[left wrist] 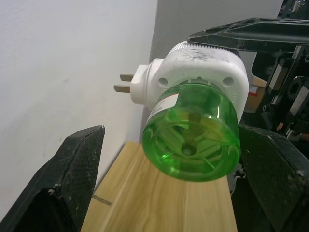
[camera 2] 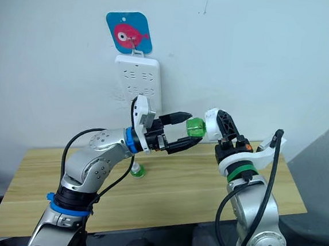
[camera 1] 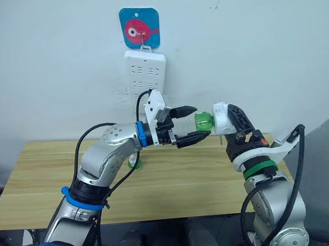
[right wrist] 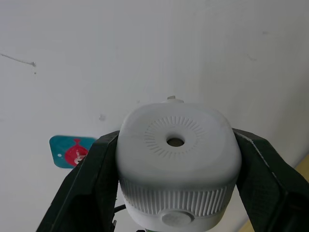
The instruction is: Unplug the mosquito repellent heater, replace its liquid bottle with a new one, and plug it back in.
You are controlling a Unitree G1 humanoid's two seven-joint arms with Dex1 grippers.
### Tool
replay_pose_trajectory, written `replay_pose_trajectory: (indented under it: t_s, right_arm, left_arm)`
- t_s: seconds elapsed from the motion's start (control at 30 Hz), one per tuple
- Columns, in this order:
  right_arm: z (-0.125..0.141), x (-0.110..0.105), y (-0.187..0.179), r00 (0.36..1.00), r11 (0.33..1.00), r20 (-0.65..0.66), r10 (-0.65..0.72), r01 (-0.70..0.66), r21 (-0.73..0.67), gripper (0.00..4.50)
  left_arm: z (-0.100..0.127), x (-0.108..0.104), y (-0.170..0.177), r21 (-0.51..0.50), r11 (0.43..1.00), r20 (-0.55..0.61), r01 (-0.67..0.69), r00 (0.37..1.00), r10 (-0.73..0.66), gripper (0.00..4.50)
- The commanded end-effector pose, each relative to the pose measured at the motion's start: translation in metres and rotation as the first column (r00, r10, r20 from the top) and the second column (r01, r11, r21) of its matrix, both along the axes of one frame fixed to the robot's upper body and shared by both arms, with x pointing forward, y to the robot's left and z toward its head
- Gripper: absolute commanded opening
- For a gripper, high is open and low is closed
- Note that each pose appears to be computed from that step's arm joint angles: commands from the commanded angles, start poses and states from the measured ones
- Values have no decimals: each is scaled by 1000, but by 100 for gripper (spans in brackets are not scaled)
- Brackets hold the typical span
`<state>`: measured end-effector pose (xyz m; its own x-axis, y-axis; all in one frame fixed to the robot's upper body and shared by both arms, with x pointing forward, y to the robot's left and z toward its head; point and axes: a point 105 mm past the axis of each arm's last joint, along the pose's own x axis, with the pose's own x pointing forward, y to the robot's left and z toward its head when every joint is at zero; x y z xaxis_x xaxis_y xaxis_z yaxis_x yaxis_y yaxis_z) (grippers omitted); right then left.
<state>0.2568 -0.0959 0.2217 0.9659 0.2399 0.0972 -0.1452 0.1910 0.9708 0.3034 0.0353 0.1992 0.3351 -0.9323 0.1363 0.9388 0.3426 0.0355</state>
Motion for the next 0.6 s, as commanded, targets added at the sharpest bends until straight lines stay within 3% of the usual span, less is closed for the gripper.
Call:
replay_pose_trajectory:
  t_s: [0.03, 0.23, 0.33, 0.5, 0.6]
  right_arm:
    - [14, -8, 0, 998, 999, 60, 14, -17, 43, 294]
    - [14, -8, 1, 998, 999, 61, 18, -20, 39, 294]
    - [14, -8, 2, 998, 999, 61, 21, -23, 34, 294]
    - [14, -8, 2, 998, 999, 61, 25, -27, 30, 294]
    - [14, -8, 2, 998, 999, 62, 26, -28, 26, 294]
  left_arm:
    - [14, -6, 0, -28, 999, 42, 22, 999, -21, 450]
    - [18, -5, -1, -40, 999, 31, 34, 999, -33, 450]
    - [20, -4, -1, -49, 998, 28, 37, 999, -36, 389]
    - [19, -5, -4, -52, 998, 26, 44, 999, -42, 245]
    - [17, -6, -3, -48, 998, 23, 47, 999, -46, 242]
